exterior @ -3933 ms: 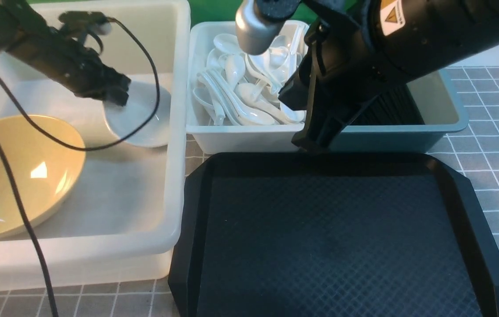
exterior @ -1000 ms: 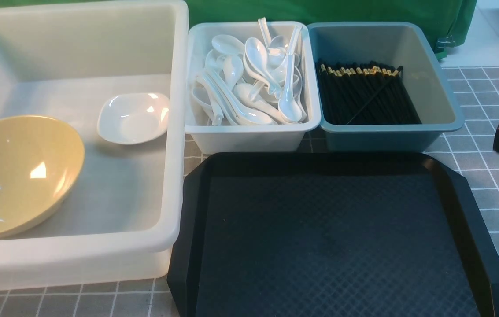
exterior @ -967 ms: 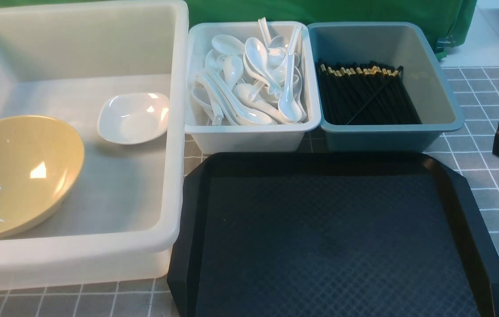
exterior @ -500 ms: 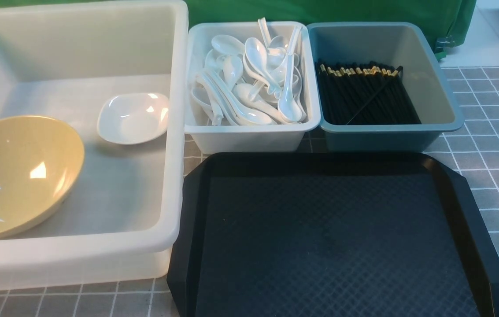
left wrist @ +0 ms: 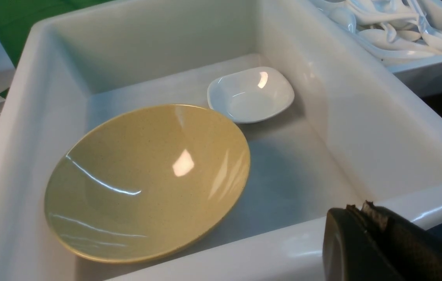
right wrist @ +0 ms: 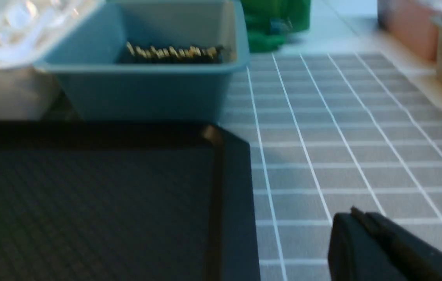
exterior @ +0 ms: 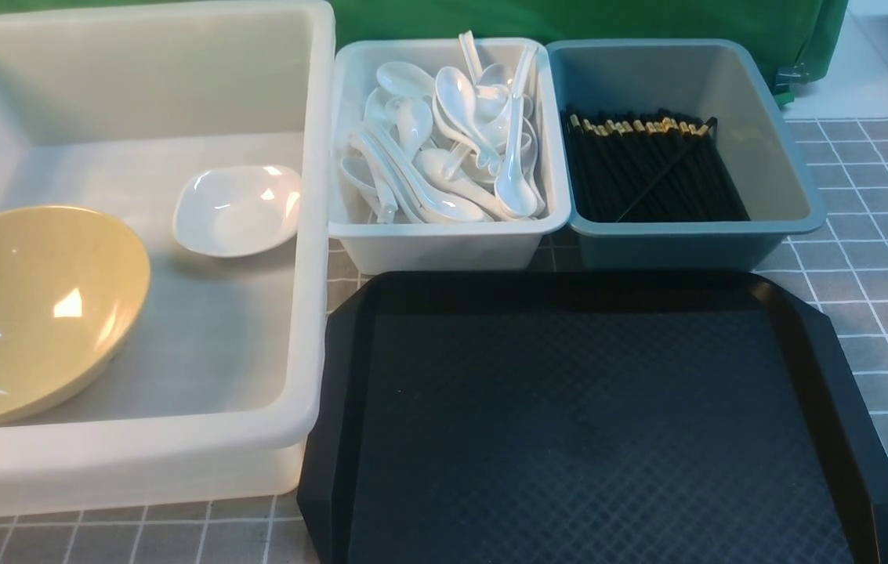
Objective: On grey table put chopsticks spoon bowls plates into blue grey white boxes.
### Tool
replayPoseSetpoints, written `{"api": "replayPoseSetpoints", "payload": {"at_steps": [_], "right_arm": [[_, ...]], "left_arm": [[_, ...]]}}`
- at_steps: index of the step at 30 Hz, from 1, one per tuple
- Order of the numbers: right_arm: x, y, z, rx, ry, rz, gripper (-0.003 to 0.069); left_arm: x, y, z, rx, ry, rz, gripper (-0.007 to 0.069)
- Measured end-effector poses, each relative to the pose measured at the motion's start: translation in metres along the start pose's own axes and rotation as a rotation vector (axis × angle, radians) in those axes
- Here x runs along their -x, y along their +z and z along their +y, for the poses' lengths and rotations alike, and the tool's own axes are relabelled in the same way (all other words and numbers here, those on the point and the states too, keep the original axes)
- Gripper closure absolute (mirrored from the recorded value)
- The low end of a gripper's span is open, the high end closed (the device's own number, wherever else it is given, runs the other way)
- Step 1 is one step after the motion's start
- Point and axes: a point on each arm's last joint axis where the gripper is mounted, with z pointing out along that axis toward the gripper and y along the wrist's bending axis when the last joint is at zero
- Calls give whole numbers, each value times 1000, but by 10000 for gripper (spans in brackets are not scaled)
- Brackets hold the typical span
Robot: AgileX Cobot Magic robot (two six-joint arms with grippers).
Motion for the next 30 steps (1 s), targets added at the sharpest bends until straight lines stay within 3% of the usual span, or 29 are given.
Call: {"api": "replayPoseSetpoints", "payload": {"at_steps": [30], "right_arm": [[-2,0,-1,-7,-69,27,625]], "left_arm": [[0,0,0,0,0,0,635]]}}
